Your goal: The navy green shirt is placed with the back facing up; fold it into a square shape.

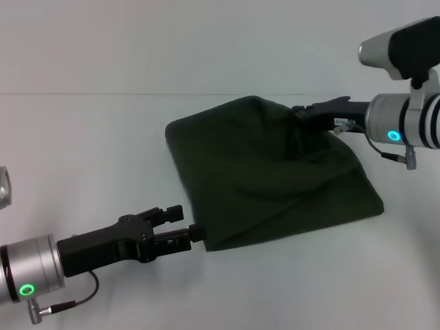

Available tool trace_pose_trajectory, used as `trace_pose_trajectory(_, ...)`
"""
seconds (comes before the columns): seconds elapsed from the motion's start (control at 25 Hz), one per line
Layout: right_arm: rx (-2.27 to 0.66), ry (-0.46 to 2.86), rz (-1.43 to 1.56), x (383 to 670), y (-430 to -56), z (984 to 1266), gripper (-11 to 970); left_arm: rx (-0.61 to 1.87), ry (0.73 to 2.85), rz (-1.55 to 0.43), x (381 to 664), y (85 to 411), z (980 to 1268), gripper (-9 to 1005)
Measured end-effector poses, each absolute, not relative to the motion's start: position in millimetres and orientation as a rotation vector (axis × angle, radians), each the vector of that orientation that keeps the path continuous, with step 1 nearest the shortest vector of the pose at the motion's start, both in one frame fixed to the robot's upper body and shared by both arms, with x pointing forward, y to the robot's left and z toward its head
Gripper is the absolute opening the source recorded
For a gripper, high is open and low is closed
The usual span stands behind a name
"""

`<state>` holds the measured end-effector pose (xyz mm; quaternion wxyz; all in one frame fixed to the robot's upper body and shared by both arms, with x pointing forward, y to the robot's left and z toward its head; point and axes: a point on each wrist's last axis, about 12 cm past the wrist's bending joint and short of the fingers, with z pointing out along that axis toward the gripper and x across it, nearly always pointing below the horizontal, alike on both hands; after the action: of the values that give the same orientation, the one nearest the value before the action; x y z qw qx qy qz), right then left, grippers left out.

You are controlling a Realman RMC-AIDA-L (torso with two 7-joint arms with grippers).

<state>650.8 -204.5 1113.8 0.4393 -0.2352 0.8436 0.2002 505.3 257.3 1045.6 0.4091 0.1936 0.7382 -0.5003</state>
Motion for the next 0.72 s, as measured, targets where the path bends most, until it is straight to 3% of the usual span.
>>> trace_pose_trajectory(0.72, -0.199, 2.077, 0.609, 650.7, -246.4, 1107.4, 35, 0.554, 1.885, -1.295, 501.8, 251.2, 1044.0, 934)
